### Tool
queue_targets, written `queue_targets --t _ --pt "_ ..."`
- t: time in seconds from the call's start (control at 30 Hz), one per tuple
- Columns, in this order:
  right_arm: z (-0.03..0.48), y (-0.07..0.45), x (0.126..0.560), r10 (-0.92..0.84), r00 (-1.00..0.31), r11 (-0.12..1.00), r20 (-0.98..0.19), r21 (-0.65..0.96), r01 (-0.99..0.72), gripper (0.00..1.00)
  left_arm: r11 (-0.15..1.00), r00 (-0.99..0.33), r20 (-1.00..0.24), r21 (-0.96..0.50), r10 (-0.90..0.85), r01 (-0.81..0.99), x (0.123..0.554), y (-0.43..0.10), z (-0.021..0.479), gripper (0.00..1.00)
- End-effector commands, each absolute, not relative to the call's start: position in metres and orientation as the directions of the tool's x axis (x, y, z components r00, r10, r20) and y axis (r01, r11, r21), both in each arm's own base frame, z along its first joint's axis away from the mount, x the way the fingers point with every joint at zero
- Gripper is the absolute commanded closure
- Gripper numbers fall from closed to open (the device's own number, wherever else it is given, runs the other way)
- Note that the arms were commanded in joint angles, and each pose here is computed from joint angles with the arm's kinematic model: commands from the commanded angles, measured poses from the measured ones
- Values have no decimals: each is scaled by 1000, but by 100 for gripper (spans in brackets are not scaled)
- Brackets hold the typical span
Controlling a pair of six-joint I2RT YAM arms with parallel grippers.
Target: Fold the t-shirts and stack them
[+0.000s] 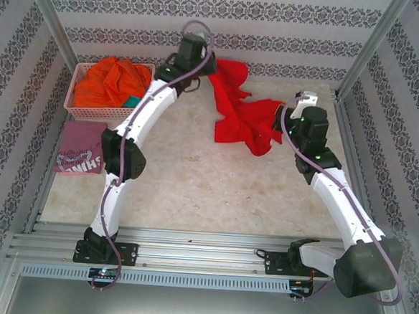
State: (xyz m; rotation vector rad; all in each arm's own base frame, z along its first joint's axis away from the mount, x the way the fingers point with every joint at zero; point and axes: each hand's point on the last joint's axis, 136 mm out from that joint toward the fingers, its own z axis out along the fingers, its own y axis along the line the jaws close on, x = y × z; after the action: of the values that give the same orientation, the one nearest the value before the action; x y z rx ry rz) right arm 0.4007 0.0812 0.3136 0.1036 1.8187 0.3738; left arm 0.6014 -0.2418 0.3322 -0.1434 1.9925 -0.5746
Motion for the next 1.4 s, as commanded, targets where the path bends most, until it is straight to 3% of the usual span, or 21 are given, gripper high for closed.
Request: queue_targets --t 0.0,0.17,0.37,0.83,1.13,1.37 --pt "373 70 395 236 -148 957 -960 256 -137 100 872 -347 -859 -455 -377 180 579 -204 421 100" --pt "418 55 366 240 -13 963 -971 240 -123 100 879 -272 -880 -443 -389 174 552 -172 454 100" --pt "427 27 329 250 54 967 -967 248 -56 100 841 -195 -844 -526 -499 129 523 -126 438 100" --pt "442 38 308 267 74 956 -961 254 -148 100 749 -298 -764 -635 -572 190 476 -135 386 100" --pt "394 43 324 263 -69 955 -962 270 -126 100 752 -439 -684 -659 -583 28 462 -129 273 100" --pt "276 45 319 291 -363 945 -885 325 -35 100 797 -554 -595 -553 -582 -243 381 -88 133 99"
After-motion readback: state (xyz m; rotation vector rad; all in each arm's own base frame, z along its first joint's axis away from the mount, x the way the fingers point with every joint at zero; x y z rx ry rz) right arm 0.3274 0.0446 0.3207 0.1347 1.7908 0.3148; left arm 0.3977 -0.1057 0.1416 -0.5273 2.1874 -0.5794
